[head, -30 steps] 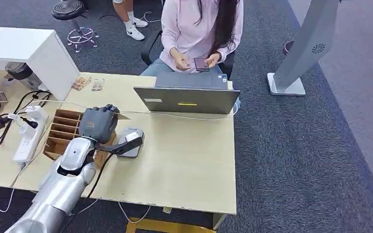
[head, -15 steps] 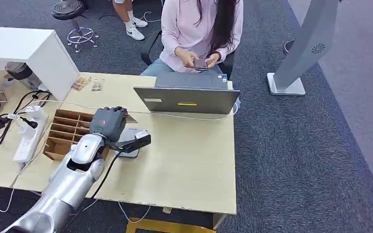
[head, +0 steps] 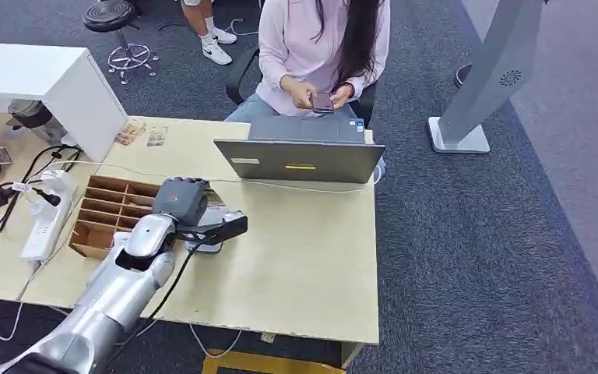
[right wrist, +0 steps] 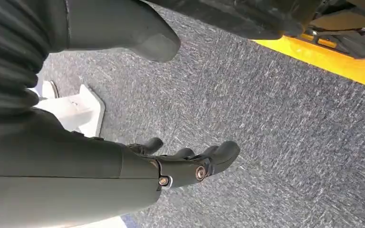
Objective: Pass the card to the sensor for recognition and then transmit it.
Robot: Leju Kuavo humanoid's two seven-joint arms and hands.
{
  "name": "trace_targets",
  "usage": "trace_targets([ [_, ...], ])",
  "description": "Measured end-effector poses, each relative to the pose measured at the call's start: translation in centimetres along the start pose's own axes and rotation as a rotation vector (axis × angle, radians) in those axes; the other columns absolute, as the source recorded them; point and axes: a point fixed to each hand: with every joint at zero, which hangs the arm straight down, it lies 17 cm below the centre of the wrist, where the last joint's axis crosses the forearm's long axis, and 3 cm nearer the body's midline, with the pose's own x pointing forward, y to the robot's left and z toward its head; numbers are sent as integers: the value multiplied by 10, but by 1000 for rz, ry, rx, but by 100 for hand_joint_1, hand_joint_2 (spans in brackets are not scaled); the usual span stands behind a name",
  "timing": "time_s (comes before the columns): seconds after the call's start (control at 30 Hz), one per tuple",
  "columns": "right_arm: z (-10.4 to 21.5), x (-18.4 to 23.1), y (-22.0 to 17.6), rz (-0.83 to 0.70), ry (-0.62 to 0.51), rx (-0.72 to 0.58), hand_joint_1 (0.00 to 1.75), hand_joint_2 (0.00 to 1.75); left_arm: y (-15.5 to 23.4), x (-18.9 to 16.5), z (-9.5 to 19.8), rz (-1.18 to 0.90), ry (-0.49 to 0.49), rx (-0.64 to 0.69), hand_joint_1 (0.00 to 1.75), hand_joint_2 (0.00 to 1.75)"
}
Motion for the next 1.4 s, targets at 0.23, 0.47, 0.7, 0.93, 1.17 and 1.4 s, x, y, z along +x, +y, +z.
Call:
trace_targets([
  [0.23,0,-2,-1,2,8,-3,0,175,-17,-1,-1,-3,8,-64,175,175],
  [0.47,0,-4,-1,-7,21,-3,0,175,-29,-1,-2,-6,19,-104,175,175],
  [0.7,0,-6,-1,-5,27,-1,0,175,-41,0,-3,-13,19,-154,175,175],
  [0.93,0,-6,-1,-8,30,-1,0,175,-45,5,-6,-15,14,-184,175,175],
  [1.17,0,-7,-1,-15,34,-1,0,175,-40,7,-10,-6,13,-160,175,175],
  [1.4,0,-7,-1,-20,28,0,0,175,9,-1,-20,-57,45,51,175,175],
])
